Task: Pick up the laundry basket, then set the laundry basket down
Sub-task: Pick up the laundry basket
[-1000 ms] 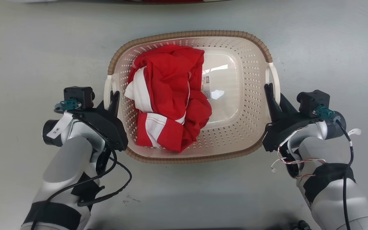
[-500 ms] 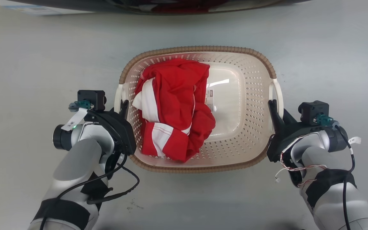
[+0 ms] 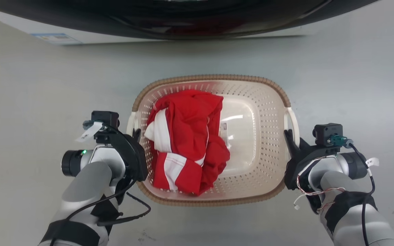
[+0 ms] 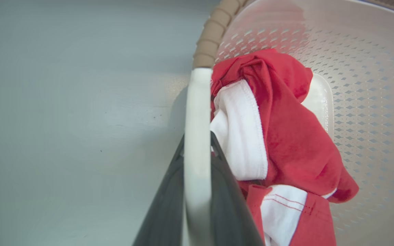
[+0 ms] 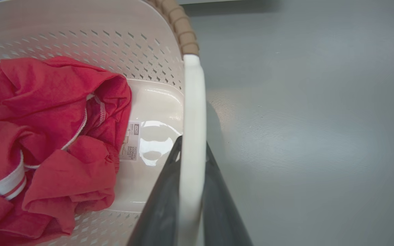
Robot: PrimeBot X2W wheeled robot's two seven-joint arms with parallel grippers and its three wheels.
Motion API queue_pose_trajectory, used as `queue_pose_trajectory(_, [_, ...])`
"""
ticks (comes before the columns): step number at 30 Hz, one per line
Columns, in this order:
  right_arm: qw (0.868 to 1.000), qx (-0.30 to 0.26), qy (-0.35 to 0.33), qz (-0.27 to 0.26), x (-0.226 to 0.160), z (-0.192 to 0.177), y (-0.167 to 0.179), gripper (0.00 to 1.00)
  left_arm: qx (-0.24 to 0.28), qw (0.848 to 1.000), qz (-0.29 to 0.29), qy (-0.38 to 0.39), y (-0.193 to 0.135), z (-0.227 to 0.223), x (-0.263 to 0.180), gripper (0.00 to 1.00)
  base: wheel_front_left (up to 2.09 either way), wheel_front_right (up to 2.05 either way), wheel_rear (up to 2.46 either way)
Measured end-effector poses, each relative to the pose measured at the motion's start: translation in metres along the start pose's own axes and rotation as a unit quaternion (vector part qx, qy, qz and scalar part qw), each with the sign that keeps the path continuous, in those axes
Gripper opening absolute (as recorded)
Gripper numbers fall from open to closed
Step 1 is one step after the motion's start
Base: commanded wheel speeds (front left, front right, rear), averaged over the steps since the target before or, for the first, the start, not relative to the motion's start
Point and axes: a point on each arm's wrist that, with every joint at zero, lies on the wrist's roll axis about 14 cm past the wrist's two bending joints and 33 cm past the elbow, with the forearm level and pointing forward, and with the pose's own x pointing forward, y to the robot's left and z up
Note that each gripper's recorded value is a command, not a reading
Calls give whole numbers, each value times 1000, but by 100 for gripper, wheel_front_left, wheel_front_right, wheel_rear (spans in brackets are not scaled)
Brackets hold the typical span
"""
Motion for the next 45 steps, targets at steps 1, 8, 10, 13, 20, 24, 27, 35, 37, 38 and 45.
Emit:
queue_pose_trajectory(1, [1000, -2, 2, 0, -2, 0, 1, 0, -1, 1000, 0, 1, -1, 0, -3, 0, 0, 0, 0])
queue_pose_trajectory(8, [1000, -14, 13, -1, -20, 2, 5, 0, 1, 1000, -4, 1, -8, 5, -19, 0, 0, 0, 0])
queue_pose_trajectory(10, [1000, -20, 11, 0, -24, 8, 6, 0, -3, 1000, -6, 5, -10, 1, -25, 0, 0, 0, 0])
queue_pose_trajectory(13, [1000, -27, 9, -1, -30, 14, 7, 0, -12, 1000, -9, 10, -14, -3, -33, 0, 0, 0, 0])
queue_pose_trajectory(20, [999, -33, 8, -6, -49, 17, 9, 0, -14, 1000, -21, 10, -24, -1, -50, 0, 0, 0, 0])
queue_pose_trajectory(24, [999, -33, 10, -9, -61, 16, 10, 0, -12, 1000, -26, 13, -29, -5, -61, 0, 0, 0, 0])
queue_pose_trajectory(27, [999, -34, 8, -9, -69, 18, 12, 0, -19, 999, -29, 11, -33, -4, -69, 0, 0, 0, 0])
queue_pose_trajectory(35, [1000, -18, 6, -10, -96, 9, 19, 0, -16, 999, -34, 16, -41, -16, -93, 0, 0, 0, 0])
queue_pose_trajectory(37, [1000, -13, 4, -9, -102, 8, 22, 0, -22, 999, -36, 13, -43, -16, -99, 0, 0, 0, 0])
queue_pose_trajectory(38, [1000, -12, 3, -8, -105, 8, 23, 0, -24, 999, -36, 12, -44, -15, -102, 0, 0, 0, 0])
queue_pose_trajectory(45, [1000, -9, -11, -1, -124, 11, 34, 0, -16, 999, -34, 6, -46, -17, -121, 0, 0, 0, 0])
